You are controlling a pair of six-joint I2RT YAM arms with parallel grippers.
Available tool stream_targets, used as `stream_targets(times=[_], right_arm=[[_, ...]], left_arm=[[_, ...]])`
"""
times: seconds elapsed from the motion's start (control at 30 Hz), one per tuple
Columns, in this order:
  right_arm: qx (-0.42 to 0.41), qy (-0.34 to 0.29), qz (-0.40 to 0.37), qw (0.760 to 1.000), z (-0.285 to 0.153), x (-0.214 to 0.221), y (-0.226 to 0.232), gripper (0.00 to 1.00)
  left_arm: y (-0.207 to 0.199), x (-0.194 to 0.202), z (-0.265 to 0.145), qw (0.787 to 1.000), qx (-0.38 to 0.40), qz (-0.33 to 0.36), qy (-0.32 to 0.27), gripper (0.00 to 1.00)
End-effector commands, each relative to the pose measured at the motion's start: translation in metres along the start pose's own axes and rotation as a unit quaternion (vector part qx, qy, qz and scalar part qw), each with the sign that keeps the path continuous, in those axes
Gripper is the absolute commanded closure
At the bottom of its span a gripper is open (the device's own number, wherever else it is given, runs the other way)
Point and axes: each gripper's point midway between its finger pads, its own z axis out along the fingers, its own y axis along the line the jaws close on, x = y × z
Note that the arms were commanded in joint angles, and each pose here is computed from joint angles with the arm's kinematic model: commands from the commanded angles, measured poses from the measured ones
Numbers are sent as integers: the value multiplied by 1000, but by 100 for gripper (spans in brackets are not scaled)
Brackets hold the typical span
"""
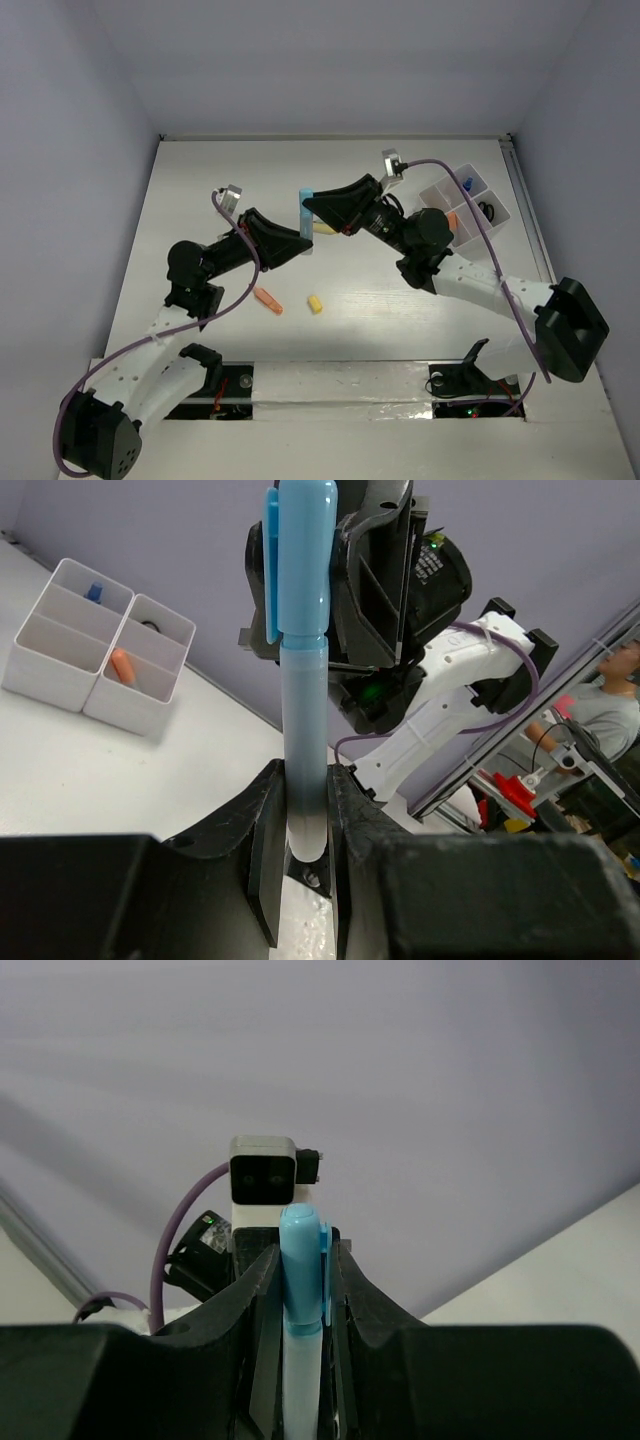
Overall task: Sort the stationery into containers
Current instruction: Close the pen cap on the pen.
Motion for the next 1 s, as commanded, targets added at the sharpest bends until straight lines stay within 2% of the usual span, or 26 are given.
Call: stream_targets(times=[0.0,0.27,0.47,0.7,0.97], right_arm=[[-48,18,14,999,-4,17,17,100],[-39,33,34,998,-12,34,17,100],[-5,69,46,997,-25,54,7,100],[79,187,67,977,-59,110,-20,100],[96,243,118,958,-99,171,-20,100]], left_arm=[[-33,-41,8,995,49,51,-77,100],[-37,-50,21,994,56,55,-70,100],[-36,-61,26,994,42,63,-73,100],[-44,-74,34,995,38,75,-62,100],[-60,-96,44,992,54,87,-70,100]])
